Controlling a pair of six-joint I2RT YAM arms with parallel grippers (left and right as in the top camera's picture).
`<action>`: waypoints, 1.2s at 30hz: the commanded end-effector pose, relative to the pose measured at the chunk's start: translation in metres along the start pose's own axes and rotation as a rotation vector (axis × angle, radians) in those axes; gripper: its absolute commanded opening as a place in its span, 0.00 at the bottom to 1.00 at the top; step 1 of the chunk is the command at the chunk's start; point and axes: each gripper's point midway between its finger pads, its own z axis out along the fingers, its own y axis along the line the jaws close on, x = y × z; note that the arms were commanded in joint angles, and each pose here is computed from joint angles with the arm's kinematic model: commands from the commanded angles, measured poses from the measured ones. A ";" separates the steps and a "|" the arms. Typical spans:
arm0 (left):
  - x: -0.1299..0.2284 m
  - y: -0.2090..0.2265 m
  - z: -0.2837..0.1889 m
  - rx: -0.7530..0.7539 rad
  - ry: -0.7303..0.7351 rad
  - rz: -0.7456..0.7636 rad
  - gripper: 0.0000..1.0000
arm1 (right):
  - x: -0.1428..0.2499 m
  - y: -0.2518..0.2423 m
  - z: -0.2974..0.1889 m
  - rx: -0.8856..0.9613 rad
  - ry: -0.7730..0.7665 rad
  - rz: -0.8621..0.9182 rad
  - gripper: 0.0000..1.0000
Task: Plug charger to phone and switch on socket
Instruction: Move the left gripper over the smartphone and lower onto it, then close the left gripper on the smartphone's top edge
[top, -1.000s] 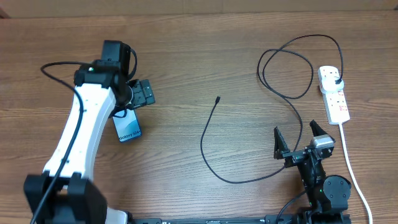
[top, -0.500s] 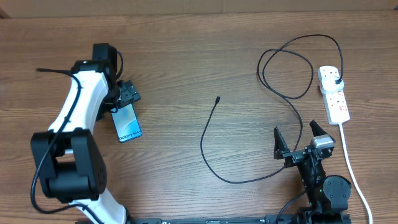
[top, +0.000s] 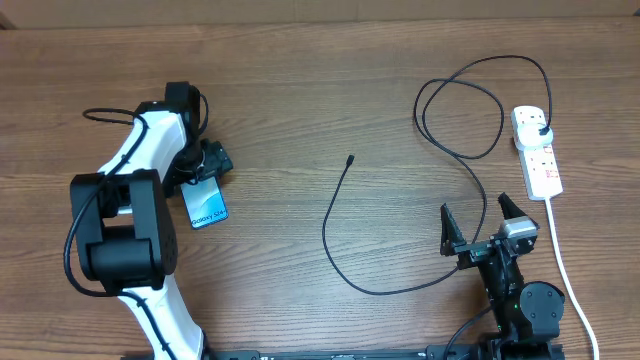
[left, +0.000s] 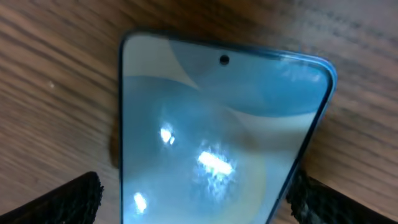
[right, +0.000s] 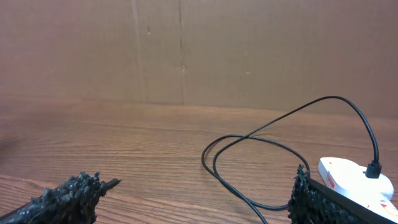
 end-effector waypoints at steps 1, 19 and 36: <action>-0.002 0.000 0.009 -0.019 0.010 0.035 1.00 | 0.002 0.002 0.000 -0.010 -0.002 0.002 1.00; 0.027 -0.004 0.037 0.035 0.082 0.074 1.00 | 0.002 0.002 0.000 -0.010 -0.002 0.002 1.00; 0.065 -0.020 0.032 0.082 0.217 0.117 0.98 | 0.002 0.002 0.000 -0.010 -0.002 0.002 1.00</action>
